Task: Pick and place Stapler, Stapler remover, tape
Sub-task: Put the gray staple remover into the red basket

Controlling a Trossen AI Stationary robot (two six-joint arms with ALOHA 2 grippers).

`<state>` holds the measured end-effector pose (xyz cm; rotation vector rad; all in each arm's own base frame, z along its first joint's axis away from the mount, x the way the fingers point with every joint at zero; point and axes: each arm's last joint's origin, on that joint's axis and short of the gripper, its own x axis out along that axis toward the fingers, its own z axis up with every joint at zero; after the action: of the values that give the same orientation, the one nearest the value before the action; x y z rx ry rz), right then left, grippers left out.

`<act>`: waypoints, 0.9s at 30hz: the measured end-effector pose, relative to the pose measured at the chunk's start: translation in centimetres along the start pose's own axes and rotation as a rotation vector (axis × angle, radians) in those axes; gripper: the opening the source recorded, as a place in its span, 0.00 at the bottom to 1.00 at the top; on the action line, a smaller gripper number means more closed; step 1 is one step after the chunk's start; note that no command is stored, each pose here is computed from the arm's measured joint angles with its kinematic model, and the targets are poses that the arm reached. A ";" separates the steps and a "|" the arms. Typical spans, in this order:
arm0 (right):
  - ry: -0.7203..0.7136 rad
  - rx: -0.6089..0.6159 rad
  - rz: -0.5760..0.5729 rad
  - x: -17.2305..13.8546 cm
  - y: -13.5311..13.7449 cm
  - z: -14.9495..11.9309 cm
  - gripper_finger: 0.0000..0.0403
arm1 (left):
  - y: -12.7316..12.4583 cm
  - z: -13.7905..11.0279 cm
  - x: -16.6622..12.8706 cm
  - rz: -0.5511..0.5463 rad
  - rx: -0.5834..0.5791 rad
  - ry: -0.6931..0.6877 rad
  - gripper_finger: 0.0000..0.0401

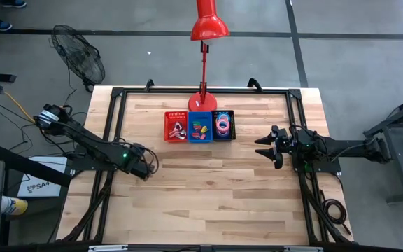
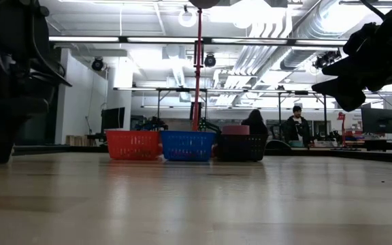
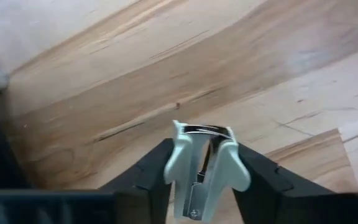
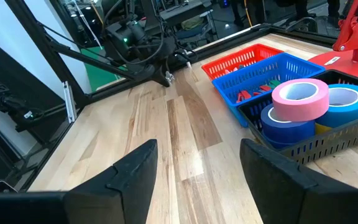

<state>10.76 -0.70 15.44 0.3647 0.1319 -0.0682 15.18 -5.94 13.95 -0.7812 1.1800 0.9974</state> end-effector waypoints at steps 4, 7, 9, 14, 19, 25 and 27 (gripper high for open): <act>0.000 0.000 0.000 0.0 0.0 0.0 0.55 | -0.5 0.2 -0.2 -0.038 0.034 -0.050 0.26; 0.000 0.000 0.000 0.0 0.0 0.0 0.55 | -1.3 0.6 -1.3 -0.093 0.056 -0.117 0.25; 0.000 0.000 0.000 0.0 0.0 0.0 0.55 | -1.7 1.0 -2.3 -0.131 0.074 -0.161 0.25; 0.001 0.000 0.000 0.0 0.0 0.0 0.55 | -2.6 3.5 -4.9 -0.193 0.123 -0.284 0.26; 0.001 0.000 0.000 0.0 0.0 0.0 0.55 | -2.9 8.0 -6.2 -0.164 0.185 -0.332 0.28; 0.001 0.000 0.000 0.0 0.0 0.0 0.55 | -2.7 13.5 -6.2 -0.154 0.236 -0.335 0.27; 0.001 0.000 0.000 0.0 0.0 0.0 0.55 | -3.0 15.0 -5.7 -0.172 0.268 -0.324 0.27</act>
<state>10.76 -0.70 15.43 0.3647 0.1329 -0.0682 23.06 5.26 22.90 -0.4774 0.9242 0.7691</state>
